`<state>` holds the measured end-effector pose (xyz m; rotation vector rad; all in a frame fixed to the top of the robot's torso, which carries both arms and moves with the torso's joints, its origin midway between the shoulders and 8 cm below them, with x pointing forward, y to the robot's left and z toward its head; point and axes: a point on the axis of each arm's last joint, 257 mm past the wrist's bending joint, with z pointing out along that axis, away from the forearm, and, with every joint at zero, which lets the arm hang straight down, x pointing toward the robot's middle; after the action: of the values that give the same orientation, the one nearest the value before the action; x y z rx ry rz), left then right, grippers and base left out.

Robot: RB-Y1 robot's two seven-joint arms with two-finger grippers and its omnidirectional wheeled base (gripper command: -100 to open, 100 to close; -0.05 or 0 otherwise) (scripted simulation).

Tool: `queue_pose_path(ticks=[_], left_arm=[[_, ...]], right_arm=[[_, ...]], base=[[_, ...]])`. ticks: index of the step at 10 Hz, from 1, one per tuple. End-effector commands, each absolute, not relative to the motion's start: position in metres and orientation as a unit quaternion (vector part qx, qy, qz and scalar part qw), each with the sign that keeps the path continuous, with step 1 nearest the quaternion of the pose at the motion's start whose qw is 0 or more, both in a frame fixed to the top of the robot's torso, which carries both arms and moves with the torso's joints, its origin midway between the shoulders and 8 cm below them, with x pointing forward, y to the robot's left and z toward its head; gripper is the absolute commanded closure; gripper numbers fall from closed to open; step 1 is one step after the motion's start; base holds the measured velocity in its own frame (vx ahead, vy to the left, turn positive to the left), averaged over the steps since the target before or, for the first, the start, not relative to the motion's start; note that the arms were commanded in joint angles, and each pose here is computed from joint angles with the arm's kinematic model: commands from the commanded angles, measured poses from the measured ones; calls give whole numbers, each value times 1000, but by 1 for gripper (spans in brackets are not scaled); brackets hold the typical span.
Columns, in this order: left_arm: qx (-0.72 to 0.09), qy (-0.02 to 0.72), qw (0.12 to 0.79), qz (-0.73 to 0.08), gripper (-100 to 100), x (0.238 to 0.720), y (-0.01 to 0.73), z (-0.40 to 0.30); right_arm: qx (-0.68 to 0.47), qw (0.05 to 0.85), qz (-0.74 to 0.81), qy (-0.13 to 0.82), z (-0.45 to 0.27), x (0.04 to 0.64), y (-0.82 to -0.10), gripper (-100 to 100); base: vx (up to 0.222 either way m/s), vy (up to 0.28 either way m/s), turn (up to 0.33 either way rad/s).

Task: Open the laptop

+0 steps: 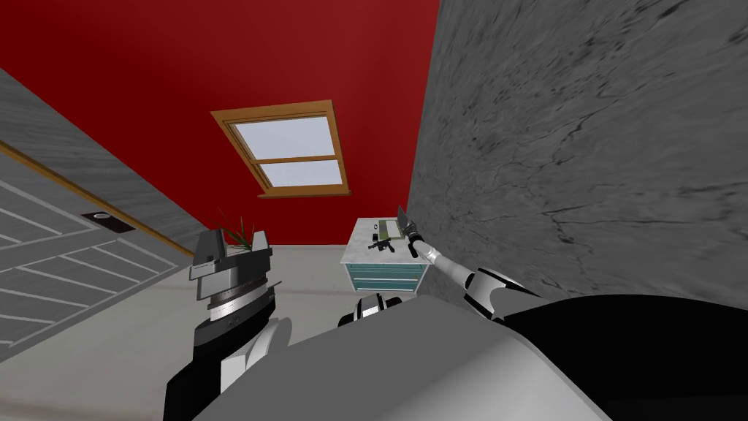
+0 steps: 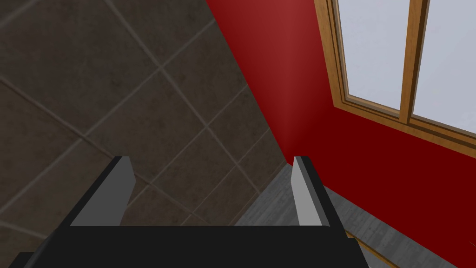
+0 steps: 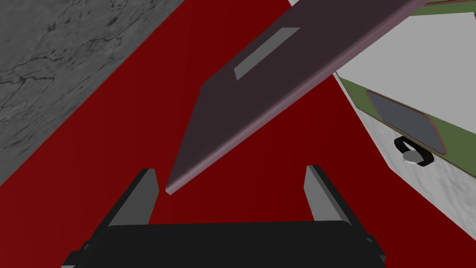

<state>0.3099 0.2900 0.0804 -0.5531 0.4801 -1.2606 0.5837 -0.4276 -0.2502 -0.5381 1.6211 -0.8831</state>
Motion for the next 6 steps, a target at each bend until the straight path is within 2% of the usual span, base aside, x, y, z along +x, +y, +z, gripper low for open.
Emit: queue_pose_path(ticks=[1,2,3,6], left_arm=[[-253,219,746,-576,0,310,290,80],[-253,219,746,-576,0,310,290,80],[-253,219,746,-576,0,310,290,80],[-253,219,746,-576,0,310,290,80]], right_arm=[[-238,568,-396,681,-245,587,-436,-100],[-237,568,-399,680,-244,587,-437,-100],[-237,568,-398,680,-244,587,-437,100],[-289,536,-443,658,-248,576,-455,100]], base=[[1,0,15],[0,0,0],[0,0,0],[54,146,-23]])
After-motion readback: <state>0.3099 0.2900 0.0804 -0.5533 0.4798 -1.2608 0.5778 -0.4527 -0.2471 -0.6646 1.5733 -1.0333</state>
